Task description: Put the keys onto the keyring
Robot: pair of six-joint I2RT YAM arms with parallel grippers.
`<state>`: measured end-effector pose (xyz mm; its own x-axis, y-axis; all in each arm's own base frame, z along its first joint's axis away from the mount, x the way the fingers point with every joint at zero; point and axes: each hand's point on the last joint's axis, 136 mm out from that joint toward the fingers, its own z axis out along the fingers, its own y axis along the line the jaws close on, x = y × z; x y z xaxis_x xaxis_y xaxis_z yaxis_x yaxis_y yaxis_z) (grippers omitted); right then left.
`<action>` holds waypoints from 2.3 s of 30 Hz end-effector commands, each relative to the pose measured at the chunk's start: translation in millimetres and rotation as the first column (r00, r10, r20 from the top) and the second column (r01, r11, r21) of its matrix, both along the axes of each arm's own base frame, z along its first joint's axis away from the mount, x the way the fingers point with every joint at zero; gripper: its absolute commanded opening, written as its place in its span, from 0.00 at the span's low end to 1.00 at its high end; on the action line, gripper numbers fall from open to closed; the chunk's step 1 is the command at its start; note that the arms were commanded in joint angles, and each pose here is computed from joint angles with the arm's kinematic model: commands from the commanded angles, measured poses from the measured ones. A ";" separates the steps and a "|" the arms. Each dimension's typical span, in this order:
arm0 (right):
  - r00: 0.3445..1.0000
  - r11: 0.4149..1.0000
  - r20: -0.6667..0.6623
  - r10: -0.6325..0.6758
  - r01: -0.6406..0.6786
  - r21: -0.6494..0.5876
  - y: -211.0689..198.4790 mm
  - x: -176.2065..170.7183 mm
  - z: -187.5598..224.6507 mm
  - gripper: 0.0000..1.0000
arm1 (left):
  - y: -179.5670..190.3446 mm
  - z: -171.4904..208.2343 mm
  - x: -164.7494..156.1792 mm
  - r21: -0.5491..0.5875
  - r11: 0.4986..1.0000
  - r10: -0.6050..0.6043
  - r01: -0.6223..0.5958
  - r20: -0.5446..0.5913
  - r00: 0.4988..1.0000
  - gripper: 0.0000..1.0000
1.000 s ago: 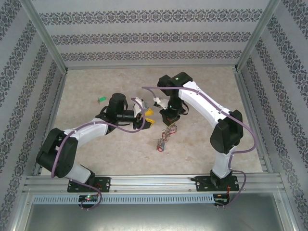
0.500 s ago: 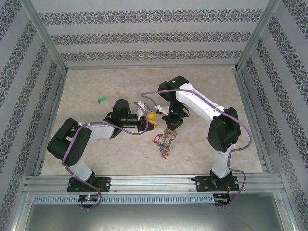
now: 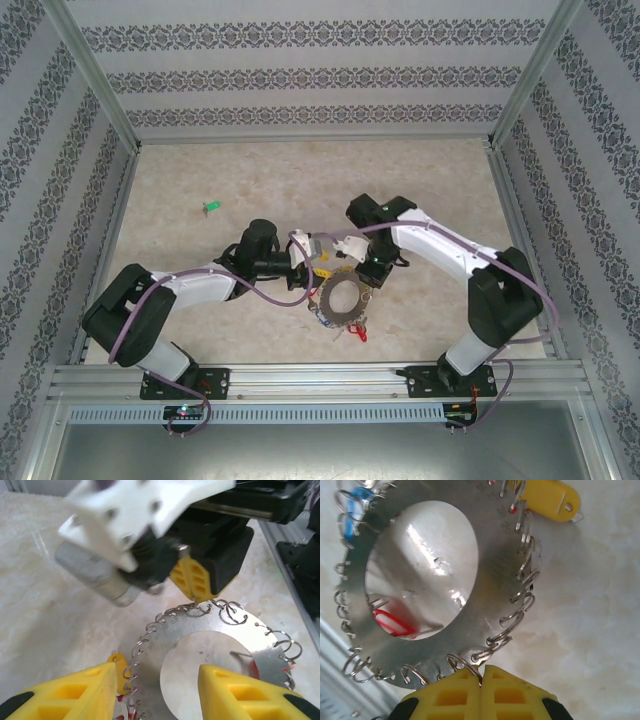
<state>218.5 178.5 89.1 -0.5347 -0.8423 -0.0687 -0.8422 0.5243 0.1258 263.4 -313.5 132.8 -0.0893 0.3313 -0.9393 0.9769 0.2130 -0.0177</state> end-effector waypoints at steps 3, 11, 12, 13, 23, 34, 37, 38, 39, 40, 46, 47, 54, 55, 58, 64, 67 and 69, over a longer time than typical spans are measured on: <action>0.934 0.962 0.282 0.218 -0.255 0.098 12.8 26.4 -13.5 0.00 | 3.6 -30.9 5.9 0.086 0.996 0.021 -0.017 -0.046 0.999 0.44; 0.873 0.915 0.446 0.198 -0.327 0.235 18.7 35.4 -23.4 0.00 | 1.6 -57.5 17.5 0.168 0.986 -0.014 0.020 -0.041 0.999 0.45; 0.869 0.917 0.456 0.191 -0.323 0.232 17.2 37.8 -25.0 0.00 | -0.7 -59.3 16.8 0.174 0.984 -0.034 0.043 -0.055 0.998 0.45; 0.869 0.916 0.458 0.188 -0.323 0.237 16.9 38.4 -26.0 0.00 | -2.9 -60.5 15.9 0.175 0.983 -0.050 0.061 -0.066 0.997 0.45; 0.878 0.934 0.370 0.303 -0.350 0.067 -0.9 42.8 -47.9 0.00 | -12.2 -59.3 24.7 0.150 0.986 -0.068 0.078 -0.072 0.995 0.45; 0.884 0.921 0.346 0.315 -0.373 0.114 6.3 47.0 -54.9 0.06 | -34.6 -43.7 31.8 -0.038 0.991 -0.129 0.127 -0.061 0.990 0.30; 0.886 0.907 0.360 0.292 -0.376 0.189 9.0 44.6 -52.8 0.20 | -33.7 -44.1 32.0 -0.032 0.992 -0.122 0.120 -0.057 0.991 0.30; 0.890 0.905 0.359 0.282 -0.370 0.208 9.0 44.2 -52.0 0.21 | -32.9 -44.7 31.7 -0.027 0.993 -0.120 0.119 -0.056 0.991 0.30; 0.896 0.904 0.353 0.270 -0.362 0.226 7.8 44.1 -51.4 0.21 | -32.1 -44.5 31.7 -0.022 0.993 -0.117 0.116 -0.054 0.992 0.31; 0.899 0.901 0.348 0.264 -0.359 0.242 6.7 43.7 -49.6 0.21 | -31.8 -44.8 31.5 -0.018 0.993 -0.117 0.116 -0.056 0.992 0.31; 0.910 0.880 0.358 0.208 -0.334 0.336 2.8 41.8 -31.0 0.28 | -34.2 -47.0 29.0 0.009 0.991 -0.135 0.136 -0.062 0.989 0.33; 0.914 0.876 0.361 0.185 -0.320 0.360 2.1 42.9 -25.4 0.29 | -34.7 -47.0 28.5 0.011 0.990 -0.139 0.140 -0.063 0.988 0.33; 0.854 0.871 0.382 -0.354 0.152 0.468 -34.0 108.6 14.5 0.43 | -37.1 -46.4 42.6 0.083 0.996 -0.015 0.028 -0.151 0.988 0.39; 0.785 0.822 0.360 -0.505 0.309 0.479 -45.4 123.9 21.9 0.42 | -37.3 -46.4 45.3 0.110 0.994 0.017 0.002 -0.177 0.984 0.39; 0.534 0.547 0.191 -0.824 0.660 0.514 -71.1 134.3 35.9 0.42 | -41.7 -43.6 33.6 0.160 0.987 0.025 0.013 -0.233 0.972 0.41; 0.144 0.084 -0.141 -0.979 0.927 0.364 -101.1 110.1 10.9 0.39 | -50.0 -56.5 18.7 0.370 0.929 0.153 0.017 -0.423 0.893 0.42; 0.016 -0.050 -0.204 -0.979 0.949 0.313 -121.6 106.4 2.4 0.39 | -50.2 -63.4 5.5 0.495 0.867 0.239 0.062 -0.521 0.820 0.39; -0.010 -0.078 -0.212 -0.977 0.946 0.315 -128.4 108.2 1.8 0.40 | -56.8 -61.6 10.1 0.557 0.829 0.331 0.043 -0.552 0.765 0.41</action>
